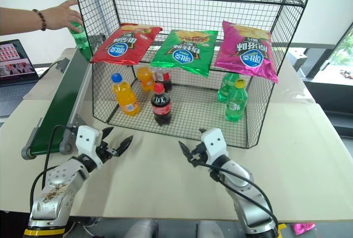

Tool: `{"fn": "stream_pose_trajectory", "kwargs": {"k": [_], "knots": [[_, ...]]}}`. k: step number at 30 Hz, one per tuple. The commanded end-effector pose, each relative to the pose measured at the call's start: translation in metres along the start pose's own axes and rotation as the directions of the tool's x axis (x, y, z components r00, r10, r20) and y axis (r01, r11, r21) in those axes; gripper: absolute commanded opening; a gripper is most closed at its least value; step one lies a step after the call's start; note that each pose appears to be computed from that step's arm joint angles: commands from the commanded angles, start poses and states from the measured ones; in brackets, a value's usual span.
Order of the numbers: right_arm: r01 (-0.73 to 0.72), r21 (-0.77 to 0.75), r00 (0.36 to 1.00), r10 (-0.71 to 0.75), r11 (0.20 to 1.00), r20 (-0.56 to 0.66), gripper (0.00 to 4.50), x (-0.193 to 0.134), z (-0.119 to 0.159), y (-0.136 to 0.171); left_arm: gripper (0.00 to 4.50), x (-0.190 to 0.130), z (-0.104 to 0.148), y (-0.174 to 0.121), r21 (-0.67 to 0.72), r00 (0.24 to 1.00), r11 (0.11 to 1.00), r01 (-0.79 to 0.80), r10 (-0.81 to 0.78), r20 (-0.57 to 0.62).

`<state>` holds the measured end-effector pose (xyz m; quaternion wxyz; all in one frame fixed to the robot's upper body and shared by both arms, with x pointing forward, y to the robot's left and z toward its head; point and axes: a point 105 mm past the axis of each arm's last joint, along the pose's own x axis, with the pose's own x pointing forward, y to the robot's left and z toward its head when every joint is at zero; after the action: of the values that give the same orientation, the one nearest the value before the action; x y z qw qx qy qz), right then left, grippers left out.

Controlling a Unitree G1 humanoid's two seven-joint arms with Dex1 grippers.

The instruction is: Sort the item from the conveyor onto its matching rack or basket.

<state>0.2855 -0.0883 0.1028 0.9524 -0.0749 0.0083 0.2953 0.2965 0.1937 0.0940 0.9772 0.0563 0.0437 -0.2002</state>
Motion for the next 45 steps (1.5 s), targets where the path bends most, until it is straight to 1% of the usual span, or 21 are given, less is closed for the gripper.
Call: {"fn": "stream_pose_trajectory", "kwargs": {"k": [1, 2, 4, 7, 11, 13, 16, 18, 20, 23, 27, 32, 39, 45], "knots": [[-0.036, -0.033, 0.996, 0.038, 0.999, 0.082, 4.5, -0.002, 0.026, -0.005, 4.36, -0.01, 0.025, 0.007, 0.005, 0.997, 1.0, -0.018, 0.018, 0.077], [-0.065, -0.043, 0.993, 0.069, 0.997, 0.096, 4.5, -0.002, 0.033, -0.008, 4.36, -0.015, 0.035, 0.01, -0.014, 0.994, 1.0, -0.022, 0.023, 0.108], [-0.173, -0.053, 0.975, 0.178, 0.984, 0.132, 4.5, -0.004, 0.05, -0.007, 4.36, -0.026, 0.055, 0.018, -0.041, 0.984, 0.998, -0.049, 0.055, 0.172], [-0.317, -0.055, 0.931, 0.322, 0.947, 0.171, 4.5, -0.005, 0.071, 0.001, 4.36, -0.043, 0.071, 0.033, -0.042, 0.969, 0.992, -0.119, 0.125, 0.214], [-0.528, -0.082, 0.817, 0.532, 0.845, 0.22, 4.5, -0.006, 0.101, 0.022, 4.36, -0.07, 0.085, 0.07, -0.097, 0.914, 0.948, -0.303, 0.318, 0.253], [-0.587, -0.092, 0.772, 0.59, 0.804, 0.238, 4.5, -0.006, 0.112, 0.028, 4.36, -0.079, 0.087, 0.083, -0.126, 0.885, 0.922, -0.366, 0.387, 0.258], [-0.686, -0.156, 0.66, 0.698, 0.711, 0.277, 4.5, -0.002, 0.139, 0.042, 4.36, -0.095, 0.084, 0.11, -0.16, 0.81, 0.85, -0.502, 0.526, 0.258], [-0.721, -0.192, 0.606, 0.741, 0.666, 0.29, 4.5, 0.001, 0.152, 0.047, 4.36, -0.101, 0.082, 0.122, -0.181, 0.773, 0.815, -0.55, 0.579, 0.258], [-0.74, -0.215, 0.573, 0.764, 0.638, 0.297, 4.5, 0.004, 0.16, 0.05, 4.36, -0.102, 0.08, 0.126, -0.196, 0.756, 0.799, -0.568, 0.601, 0.258], [-0.76, -0.252, 0.525, 0.795, 0.599, 0.305, 4.5, 0.008, 0.172, 0.055, 4.36, -0.1, 0.074, 0.128, -0.2, 0.752, 0.791, -0.578, 0.611, 0.247], [-0.775, -0.279, 0.485, 0.816, 0.567, 0.313, 4.5, 0.009, 0.181, 0.06, 4.36, -0.098, 0.071, 0.129, -0.197, 0.752, 0.79, -0.58, 0.613, 0.243], [-0.783, -0.299, 0.451, 0.829, 0.546, 0.331, 4.5, 0.008, 0.19, 0.064, 4.36, -0.096, 0.072, 0.132, -0.188, 0.753, 0.791, -0.582, 0.612, 0.242], [-0.791, -0.311, 0.43, 0.839, 0.528, 0.333, 4.5, 0.006, 0.193, 0.067, 4.36, -0.093, 0.076, 0.137, -0.182, 0.755, 0.795, -0.579, 0.607, 0.248], [-0.793, -0.313, 0.417, 0.841, 0.522, 0.344, 4.5, 0.005, 0.197, 0.068, 4.36, -0.095, 0.078, 0.144, -0.176, 0.739, 0.781, -0.599, 0.624, 0.253]]}}
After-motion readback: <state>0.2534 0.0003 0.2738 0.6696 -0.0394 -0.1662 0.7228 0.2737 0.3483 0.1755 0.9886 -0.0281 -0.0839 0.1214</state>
